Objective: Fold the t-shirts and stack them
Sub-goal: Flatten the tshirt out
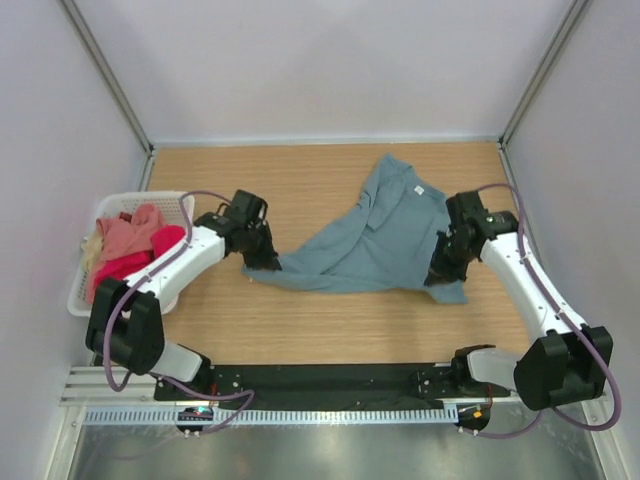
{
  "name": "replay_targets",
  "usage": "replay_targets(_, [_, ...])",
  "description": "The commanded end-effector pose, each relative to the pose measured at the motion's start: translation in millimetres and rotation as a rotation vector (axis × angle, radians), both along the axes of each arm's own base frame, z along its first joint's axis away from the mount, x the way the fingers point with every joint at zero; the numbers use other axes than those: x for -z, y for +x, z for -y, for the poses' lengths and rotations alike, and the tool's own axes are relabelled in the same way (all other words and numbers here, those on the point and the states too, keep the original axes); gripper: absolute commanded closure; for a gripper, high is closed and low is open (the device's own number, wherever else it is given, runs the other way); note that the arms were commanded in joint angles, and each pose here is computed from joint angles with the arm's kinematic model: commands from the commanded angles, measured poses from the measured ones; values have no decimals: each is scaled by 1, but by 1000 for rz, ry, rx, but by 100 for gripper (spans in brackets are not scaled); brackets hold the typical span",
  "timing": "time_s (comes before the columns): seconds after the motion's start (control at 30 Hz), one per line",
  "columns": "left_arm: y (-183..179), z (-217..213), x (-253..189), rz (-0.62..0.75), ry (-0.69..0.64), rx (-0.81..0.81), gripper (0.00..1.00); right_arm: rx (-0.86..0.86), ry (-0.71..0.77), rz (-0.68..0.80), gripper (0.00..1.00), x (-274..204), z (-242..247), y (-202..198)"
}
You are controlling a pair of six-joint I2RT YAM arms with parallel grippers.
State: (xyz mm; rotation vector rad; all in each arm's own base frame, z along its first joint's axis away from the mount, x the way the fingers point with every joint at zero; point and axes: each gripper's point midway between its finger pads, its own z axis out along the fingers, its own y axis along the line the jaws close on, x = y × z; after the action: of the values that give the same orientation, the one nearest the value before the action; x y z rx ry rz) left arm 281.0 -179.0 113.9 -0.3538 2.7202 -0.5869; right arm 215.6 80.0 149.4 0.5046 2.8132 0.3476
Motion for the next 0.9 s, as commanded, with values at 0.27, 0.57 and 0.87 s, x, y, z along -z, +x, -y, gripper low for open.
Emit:
replay_targets(0.27, [-101, 22, 42, -142, 19, 126, 89, -12, -36, -116, 99, 37, 13, -62])
replay_targets(0.57, [-119, 13, 37, -150, 9, 96, 44, -44, -12, -108, 98, 37, 7, -56])
replay_targets(0.87, [-118, 2, 49, -216, 114, 59, 44, -58, 8, -90, 98, 32, 4, -55])
